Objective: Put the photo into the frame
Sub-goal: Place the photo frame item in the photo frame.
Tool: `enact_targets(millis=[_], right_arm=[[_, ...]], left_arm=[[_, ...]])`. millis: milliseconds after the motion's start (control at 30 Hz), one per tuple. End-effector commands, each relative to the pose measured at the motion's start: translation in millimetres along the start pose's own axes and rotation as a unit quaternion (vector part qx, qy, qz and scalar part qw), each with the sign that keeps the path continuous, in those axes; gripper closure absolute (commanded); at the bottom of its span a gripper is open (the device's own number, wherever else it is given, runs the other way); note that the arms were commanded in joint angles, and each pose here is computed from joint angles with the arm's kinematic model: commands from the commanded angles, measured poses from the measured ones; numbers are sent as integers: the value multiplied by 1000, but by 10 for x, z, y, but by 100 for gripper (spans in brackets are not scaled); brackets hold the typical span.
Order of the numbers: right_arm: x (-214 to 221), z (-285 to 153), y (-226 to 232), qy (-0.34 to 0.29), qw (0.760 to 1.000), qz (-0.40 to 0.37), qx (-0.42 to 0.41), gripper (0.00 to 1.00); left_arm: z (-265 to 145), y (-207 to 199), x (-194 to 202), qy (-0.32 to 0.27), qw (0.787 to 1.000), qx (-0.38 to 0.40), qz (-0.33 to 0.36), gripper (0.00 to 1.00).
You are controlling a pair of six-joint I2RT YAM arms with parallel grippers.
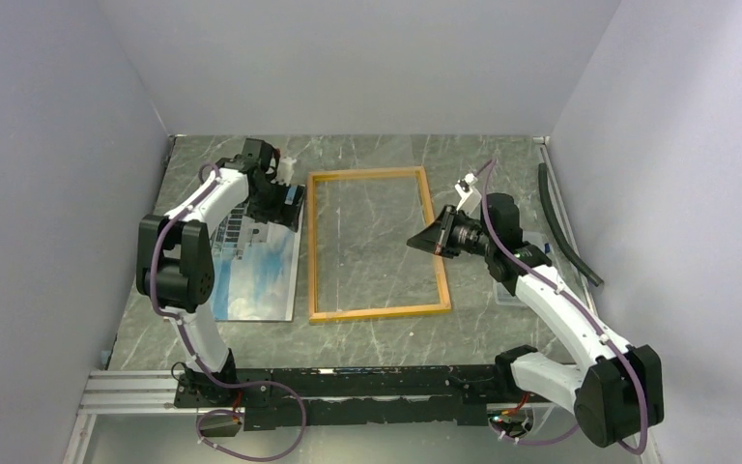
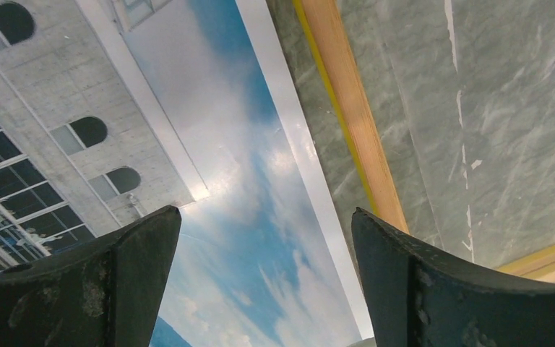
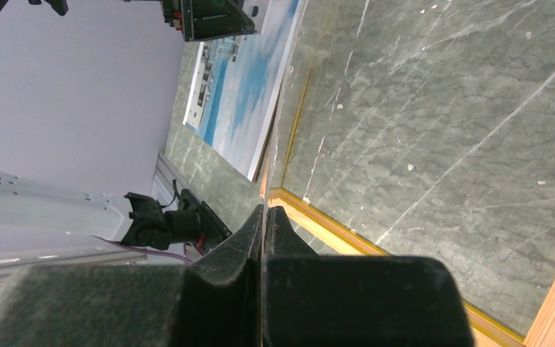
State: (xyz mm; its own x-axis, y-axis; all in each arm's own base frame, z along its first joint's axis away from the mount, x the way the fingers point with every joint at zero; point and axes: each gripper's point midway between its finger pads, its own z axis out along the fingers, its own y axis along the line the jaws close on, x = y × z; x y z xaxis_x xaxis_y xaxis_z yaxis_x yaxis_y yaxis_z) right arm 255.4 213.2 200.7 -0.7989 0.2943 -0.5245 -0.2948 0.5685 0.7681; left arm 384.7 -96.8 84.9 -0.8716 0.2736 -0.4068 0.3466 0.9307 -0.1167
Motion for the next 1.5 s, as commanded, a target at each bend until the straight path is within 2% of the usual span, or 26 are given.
enact_targets(millis=[0, 400, 567, 767, 967, 1067, 1167, 1467], right_arm=[[-222, -3, 222, -20, 999, -34, -26, 100], [-234, 60, 115, -1, 1000, -17, 7, 100], [-185, 69, 15, -1, 1000, -8, 22, 100], [-150, 84, -97, 4, 999, 0, 40, 100], [-190, 115, -156, 5, 999, 8, 45, 100], [-210, 134, -185, 4, 999, 11, 48, 100], [-165, 170, -277, 12, 998, 24, 57, 100], [-79, 186, -413, 6, 997, 32, 69, 100]], left_arm=[[63, -126, 24, -8, 999, 32, -5, 6], [230, -304, 92, -19, 996, 91, 3, 6], [302, -311, 122, -17, 995, 96, 4, 14], [317, -384, 115, -22, 994, 101, 14, 28], [319, -447, 102, -21, 994, 110, 9, 30], [327, -489, 85, -20, 993, 119, 10, 24], [350, -483, 83, -19, 993, 118, 15, 23], [446, -470, 159, -6, 993, 116, 6, 28]])
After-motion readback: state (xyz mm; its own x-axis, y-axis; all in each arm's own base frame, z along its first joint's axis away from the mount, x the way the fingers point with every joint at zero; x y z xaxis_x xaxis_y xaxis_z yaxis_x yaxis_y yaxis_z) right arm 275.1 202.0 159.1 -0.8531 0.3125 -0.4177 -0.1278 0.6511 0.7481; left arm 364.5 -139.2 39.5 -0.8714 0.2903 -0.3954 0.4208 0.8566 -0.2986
